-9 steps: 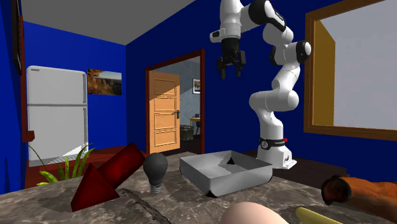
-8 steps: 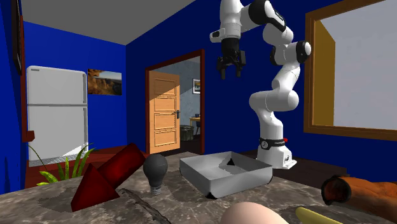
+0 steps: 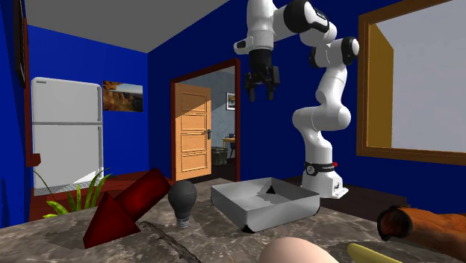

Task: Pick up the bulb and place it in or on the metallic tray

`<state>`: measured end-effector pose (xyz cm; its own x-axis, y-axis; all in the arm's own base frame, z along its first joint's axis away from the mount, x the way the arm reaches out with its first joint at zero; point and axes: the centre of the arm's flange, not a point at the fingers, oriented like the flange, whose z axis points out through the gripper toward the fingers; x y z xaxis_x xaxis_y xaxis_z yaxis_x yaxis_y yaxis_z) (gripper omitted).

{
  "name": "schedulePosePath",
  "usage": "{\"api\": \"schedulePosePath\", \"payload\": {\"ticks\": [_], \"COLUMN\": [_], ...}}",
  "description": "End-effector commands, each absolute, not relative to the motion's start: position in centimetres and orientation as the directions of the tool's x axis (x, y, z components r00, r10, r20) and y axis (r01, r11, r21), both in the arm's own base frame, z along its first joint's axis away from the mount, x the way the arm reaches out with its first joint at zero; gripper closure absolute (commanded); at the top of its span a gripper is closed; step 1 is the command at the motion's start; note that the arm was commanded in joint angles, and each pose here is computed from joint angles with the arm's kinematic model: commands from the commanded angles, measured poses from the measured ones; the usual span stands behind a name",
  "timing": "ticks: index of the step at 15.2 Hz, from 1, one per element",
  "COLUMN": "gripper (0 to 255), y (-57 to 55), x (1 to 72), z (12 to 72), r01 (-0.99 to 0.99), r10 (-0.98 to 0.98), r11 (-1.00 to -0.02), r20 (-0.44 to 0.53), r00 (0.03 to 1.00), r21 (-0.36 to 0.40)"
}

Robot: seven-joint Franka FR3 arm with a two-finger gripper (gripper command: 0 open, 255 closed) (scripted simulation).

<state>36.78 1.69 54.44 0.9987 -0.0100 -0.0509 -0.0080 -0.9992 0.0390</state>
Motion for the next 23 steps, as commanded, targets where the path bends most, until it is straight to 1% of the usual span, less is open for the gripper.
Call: {"api": "schedulePosePath", "payload": {"ticks": [1, 23], "gripper": [0, 0], "y": [2.5, 11.8], "x": [39.1, 63.6], "z": [53.2, 39.3], "r01": [-0.008, -0.009], "r10": [-0.011, -0.016], "r11": [-0.999, -0.997], "r20": [-0.053, -0.085], "r00": [0.999, 0.996], "r21": [0.041, 0.072]}}
